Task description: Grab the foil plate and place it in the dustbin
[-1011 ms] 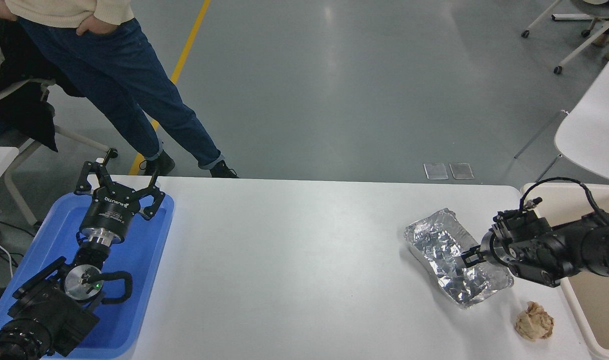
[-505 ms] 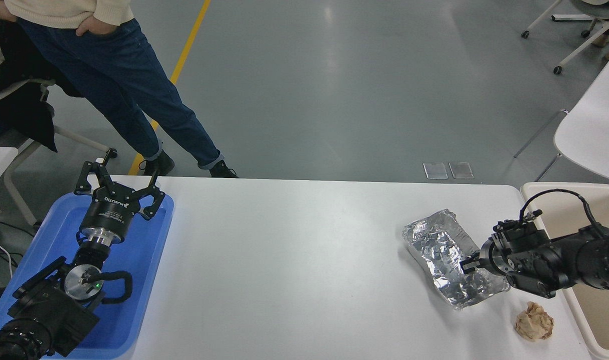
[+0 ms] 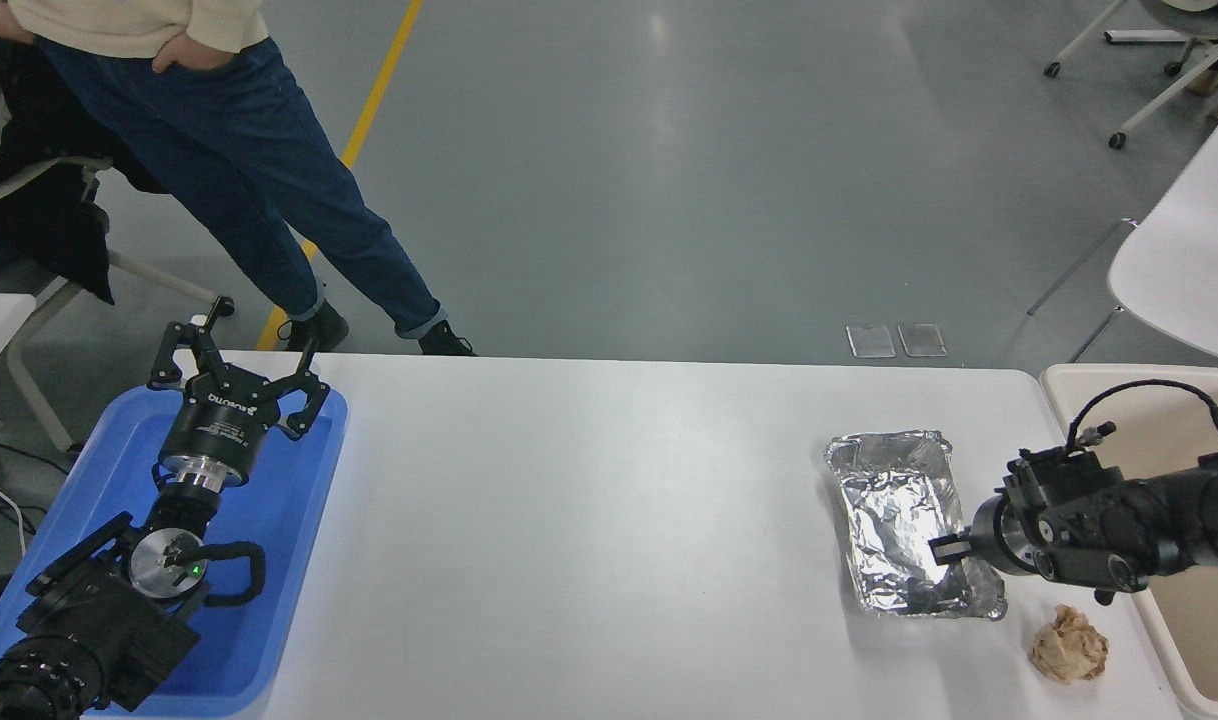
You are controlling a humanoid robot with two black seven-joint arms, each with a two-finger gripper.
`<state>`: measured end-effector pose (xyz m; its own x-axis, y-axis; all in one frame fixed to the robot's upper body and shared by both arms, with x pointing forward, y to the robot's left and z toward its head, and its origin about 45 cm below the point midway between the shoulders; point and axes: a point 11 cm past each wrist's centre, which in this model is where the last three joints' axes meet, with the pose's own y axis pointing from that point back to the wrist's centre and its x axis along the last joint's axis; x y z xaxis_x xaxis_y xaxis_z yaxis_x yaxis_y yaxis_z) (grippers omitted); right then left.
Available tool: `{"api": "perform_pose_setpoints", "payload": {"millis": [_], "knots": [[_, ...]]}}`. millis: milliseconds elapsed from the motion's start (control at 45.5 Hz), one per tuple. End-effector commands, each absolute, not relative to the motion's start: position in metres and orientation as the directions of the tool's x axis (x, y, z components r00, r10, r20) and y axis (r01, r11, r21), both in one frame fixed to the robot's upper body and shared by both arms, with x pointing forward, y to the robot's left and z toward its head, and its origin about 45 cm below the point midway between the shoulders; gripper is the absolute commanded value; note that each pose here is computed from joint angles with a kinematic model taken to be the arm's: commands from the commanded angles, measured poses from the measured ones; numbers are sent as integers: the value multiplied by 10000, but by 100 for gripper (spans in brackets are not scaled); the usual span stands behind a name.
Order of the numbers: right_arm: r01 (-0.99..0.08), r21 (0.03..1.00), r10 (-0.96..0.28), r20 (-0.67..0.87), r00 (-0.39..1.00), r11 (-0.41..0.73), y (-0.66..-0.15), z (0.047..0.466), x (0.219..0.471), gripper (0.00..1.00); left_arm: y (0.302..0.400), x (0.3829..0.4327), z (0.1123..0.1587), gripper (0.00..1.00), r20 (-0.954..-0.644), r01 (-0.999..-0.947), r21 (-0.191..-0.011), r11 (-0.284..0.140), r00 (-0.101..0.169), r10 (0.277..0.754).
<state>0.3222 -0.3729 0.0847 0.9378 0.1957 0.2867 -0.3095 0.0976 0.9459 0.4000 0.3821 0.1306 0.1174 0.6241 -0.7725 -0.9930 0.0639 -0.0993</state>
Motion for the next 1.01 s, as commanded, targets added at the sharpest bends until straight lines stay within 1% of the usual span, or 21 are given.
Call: {"api": "perform_pose_setpoints", "payload": {"millis": [0,88,242,308,396,484,505,725,769,813,835,857,989], "knots": [[-2123,9751,1730,1988,9647,633,-3670,1229,3057,0,3819,3999,1305,100,-7726,-9930,-992,640,1174,6239],[-1499,9868,1532,1392,9783,606,-3629,1435,3032,0,3819,3999,1305,100,-7726,-9930,-992,640,1174,6239],[-166,9989,118,161,9998,449,-3537,1939,3098,0,3818,3999,1305,100,-7720,-9930,-988,651,1178,6247],[275,9991,-261,-267,9993,308,-3492,2166,3114,0,3818,3999,1305,100,-7720,-9930,-988,651,1178,6247],[627,9979,-357,-622,9974,134,-3404,2429,3128,0,3818,3999,1305,100,-7720,-9930,-988,651,1178,6247],[1034,9946,-106,-1033,9946,79,-3309,2704,3120,0,3819,3999,1305,100,-7726,-9930,-992,640,1174,6239],[1007,9949,-77,-1006,9949,101,-3297,2789,3138,0,3818,3999,1305,100,-7720,-9930,-988,650,1178,6246],[-993,9950,-888,977,9913,-139,-3258,3558,3411,0,3827,3999,1308,100,-7718,-9930,-994,633,1171,6250],[-1289,9916,-943,1273,9874,-113,-3274,3670,3434,0,3829,3994,1302,100,-7720,-9932,-979,629,1157,6250],[-1505,9886,-983,1490,9839,-88,-3291,3752,3448,0,3827,3999,1308,100,-7718,-9930,-994,633,1171,6250],[-1576,9875,-1008,1562,9826,-55,-3304,3781,3450,0,3829,3994,1302,100,-7720,-9932,-979,629,1157,6250],[-1648,9863,-1011,1637,9813,-25,-3310,3811,3455,0,3827,3999,1308,100,-7718,-9930,-993,633,1170,6250],[-2200,9755,-1241,2188,9678,45,-3338,4041,3477,0,3827,3999,1308,100,-7718,-9930,-994,633,1171,6250]]}}
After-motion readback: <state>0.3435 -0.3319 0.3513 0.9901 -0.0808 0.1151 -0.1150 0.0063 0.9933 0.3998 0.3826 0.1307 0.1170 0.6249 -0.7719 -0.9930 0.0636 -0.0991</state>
